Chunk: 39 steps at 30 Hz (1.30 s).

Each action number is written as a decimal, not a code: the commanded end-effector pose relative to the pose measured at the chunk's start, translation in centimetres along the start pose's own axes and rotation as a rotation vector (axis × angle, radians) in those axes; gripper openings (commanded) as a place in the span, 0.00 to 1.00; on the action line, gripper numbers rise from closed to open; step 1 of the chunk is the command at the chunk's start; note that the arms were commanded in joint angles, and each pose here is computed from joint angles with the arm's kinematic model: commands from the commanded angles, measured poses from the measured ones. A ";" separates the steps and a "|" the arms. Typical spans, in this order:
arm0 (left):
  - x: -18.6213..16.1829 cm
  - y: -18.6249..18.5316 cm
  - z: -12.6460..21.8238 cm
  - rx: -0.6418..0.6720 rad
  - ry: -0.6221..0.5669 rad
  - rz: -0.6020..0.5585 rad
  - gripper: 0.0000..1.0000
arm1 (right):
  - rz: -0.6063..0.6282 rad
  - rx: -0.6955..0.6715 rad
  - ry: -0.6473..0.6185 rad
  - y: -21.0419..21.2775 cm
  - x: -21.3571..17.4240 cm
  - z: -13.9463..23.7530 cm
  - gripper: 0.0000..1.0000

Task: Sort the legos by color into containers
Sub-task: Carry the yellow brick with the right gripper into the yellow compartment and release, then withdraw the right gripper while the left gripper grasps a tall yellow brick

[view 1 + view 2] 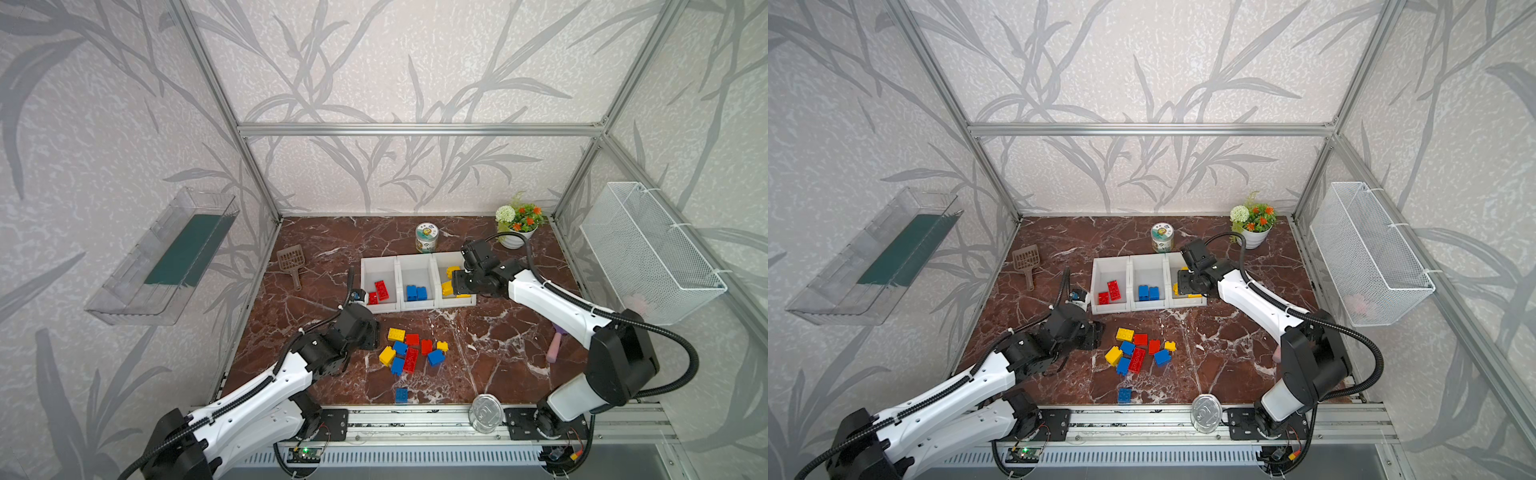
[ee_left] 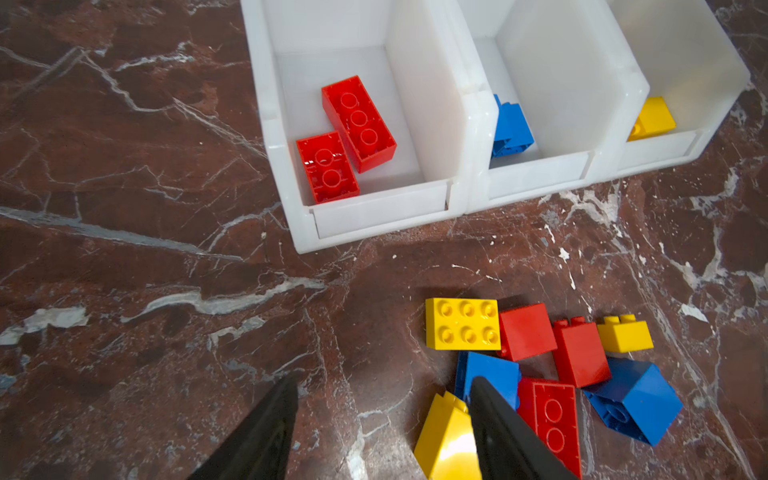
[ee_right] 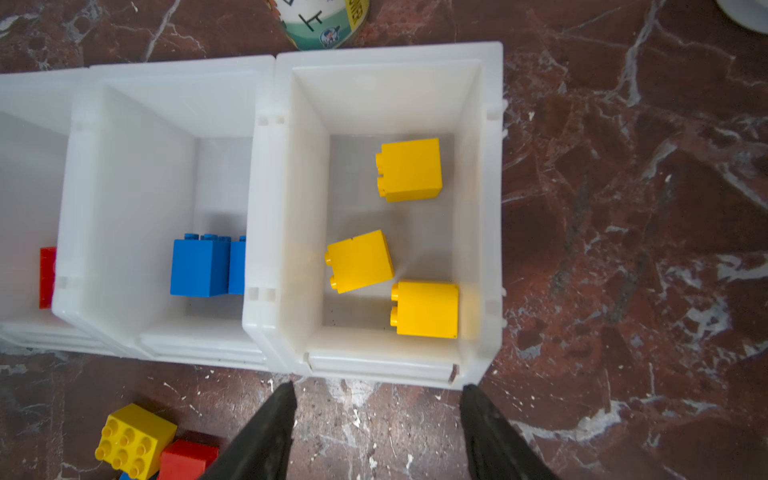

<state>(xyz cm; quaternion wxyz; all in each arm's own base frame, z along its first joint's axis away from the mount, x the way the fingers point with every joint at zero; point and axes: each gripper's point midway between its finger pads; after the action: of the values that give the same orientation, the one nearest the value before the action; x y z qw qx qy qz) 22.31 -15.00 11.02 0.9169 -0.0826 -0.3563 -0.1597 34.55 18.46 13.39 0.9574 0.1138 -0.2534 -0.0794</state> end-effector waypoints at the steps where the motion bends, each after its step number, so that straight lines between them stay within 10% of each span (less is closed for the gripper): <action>1: -1.0 -1.2 0.1 -0.055 0.047 -0.038 0.68 | -0.040 0.020 -0.022 -0.5 -0.3 1.9 0.64; 30: -6.5 -6.9 -3.4 -0.197 0.303 -0.205 0.63 | -0.274 0.045 -0.068 -6.9 -7.0 7.2 0.64; 39: -6.6 -7.2 -4.1 -0.190 0.319 -0.205 0.44 | -0.277 0.030 -0.069 -7.5 -7.4 7.3 0.64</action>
<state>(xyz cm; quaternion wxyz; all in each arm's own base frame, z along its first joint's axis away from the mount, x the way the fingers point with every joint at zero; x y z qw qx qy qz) 17.13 -20.50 3.10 0.9308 -0.1023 -0.1858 -0.2975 24.37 12.23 14.40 0.9256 0.1706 -0.2691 -0.2042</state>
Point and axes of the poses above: each gripper's point midway between its finger pads, its own z axis back along the fingers, its own y axis along the line the jaws close on, x = y × z, and after that the axes turned 13 degrees about -z, right-handed
